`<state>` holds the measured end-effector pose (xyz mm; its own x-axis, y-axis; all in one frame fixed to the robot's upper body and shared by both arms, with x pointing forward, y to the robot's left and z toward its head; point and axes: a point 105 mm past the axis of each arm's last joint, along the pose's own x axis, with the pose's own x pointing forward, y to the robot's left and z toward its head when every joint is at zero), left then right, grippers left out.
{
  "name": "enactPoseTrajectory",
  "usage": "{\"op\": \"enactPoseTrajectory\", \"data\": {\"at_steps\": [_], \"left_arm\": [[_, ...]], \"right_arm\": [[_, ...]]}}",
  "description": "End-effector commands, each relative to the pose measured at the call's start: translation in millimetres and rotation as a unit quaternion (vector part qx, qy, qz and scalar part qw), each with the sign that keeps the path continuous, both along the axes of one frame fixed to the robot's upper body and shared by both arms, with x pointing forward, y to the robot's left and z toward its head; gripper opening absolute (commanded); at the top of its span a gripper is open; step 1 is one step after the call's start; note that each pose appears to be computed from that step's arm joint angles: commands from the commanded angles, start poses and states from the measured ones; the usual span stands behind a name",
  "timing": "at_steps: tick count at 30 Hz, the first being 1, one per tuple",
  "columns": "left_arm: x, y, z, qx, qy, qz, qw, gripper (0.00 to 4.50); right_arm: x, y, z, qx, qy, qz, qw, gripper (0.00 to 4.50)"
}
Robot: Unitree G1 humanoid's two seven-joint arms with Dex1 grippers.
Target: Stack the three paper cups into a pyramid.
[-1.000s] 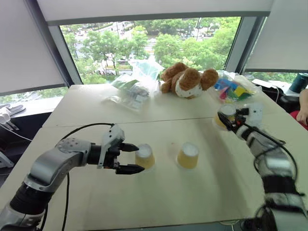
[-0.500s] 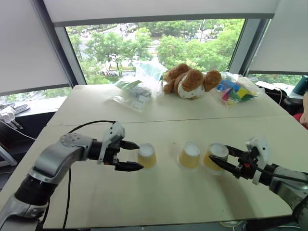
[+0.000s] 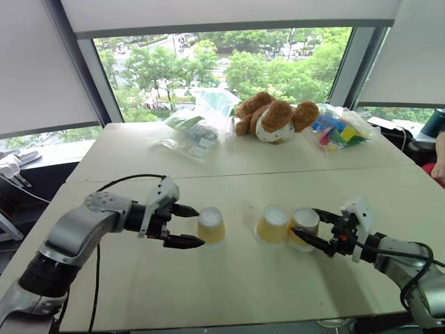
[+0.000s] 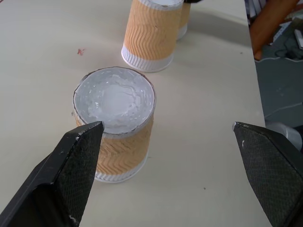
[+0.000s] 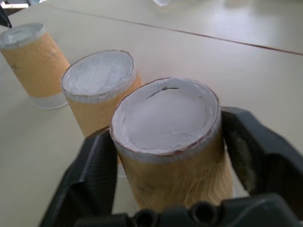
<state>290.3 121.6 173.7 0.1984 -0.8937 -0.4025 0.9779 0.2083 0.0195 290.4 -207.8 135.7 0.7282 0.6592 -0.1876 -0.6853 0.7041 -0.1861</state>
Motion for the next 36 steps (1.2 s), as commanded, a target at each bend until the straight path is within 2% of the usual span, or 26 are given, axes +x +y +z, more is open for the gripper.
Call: {"op": "enactPoseTrajectory", "data": {"at_steps": [1, 8, 16, 22, 26, 30, 36], "left_arm": [[-1.3, 2.9, 10.1, -0.002, -0.017, 0.001, 1.0, 4.5], [-0.3, 3.5, 9.9, 0.0, -0.017, 0.002, 1.0, 4.5], [1.2, 3.3, 6.9, -0.001, -0.013, 0.001, 1.0, 4.5], [20.4, 14.4, 8.3, -0.04, -0.043, 0.077, 0.995, 4.5], [18.8, 26.2, 3.5, -0.034, -0.04, 0.082, 0.995, 4.5], [36.5, 24.2, 3.0, -0.042, -0.086, 0.099, 0.99, 4.5], [43.1, 4.5, -9.0, -0.047, -0.098, 0.051, 0.993, 4.5]], "right_arm": [[1.7, 3.4, 5.4, -0.005, -0.023, 0.009, 1.0, 4.44], [1.4, -5.8, 11.9, -0.03, -0.038, -0.012, 0.999, 4.44], [-25.1, -12.4, 30.2, -0.041, -0.026, -0.025, 0.999, 4.44], [-42.3, -18.1, 66.9, -0.024, -0.044, -0.045, 0.998, 4.44], [-51.6, -15.1, 88.6, -0.034, -0.046, -0.039, 0.998, 4.44], [-57.2, -11.6, 108.2, -0.055, -0.03, -0.019, 0.998, 4.44], [-65.6, 17.6, 103.7, -0.038, 0.028, 0.048, 0.998, 4.44]]}}
